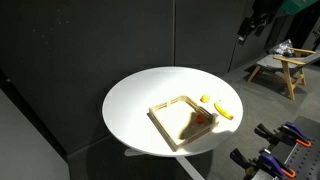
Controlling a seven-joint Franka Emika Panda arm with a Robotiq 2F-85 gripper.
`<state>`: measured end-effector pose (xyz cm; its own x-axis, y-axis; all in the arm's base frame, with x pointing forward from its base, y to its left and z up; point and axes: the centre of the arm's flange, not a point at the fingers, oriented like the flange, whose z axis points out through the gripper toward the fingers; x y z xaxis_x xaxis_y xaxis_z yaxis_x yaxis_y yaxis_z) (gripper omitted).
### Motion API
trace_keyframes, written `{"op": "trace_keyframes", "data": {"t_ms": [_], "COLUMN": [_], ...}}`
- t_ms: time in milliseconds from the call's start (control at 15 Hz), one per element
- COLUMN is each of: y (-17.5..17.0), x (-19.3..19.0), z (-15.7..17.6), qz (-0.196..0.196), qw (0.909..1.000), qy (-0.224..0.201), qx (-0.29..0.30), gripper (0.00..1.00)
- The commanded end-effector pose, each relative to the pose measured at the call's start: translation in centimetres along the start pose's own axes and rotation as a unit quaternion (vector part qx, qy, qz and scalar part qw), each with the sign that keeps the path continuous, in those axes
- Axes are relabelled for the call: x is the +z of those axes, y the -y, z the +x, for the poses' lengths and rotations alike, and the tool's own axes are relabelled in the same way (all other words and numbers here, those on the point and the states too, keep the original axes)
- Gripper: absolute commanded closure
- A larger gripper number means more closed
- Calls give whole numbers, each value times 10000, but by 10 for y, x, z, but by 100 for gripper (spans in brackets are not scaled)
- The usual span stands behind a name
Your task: Put the lemon plush toy on the tray
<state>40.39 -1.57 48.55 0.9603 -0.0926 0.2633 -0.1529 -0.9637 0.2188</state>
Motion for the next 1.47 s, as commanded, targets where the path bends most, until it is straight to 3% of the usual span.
{"op": "trace_keyframes", "data": {"t_ms": [0, 733, 1400], "y": [0, 0, -24], "x": [0, 0, 14], "z": [0, 3, 29], "qz": [0, 14, 110], "qw": [10000, 10000, 9935], "qy": [0, 74, 1081], "qx": [0, 28, 328], "gripper": [0, 0, 0]}}
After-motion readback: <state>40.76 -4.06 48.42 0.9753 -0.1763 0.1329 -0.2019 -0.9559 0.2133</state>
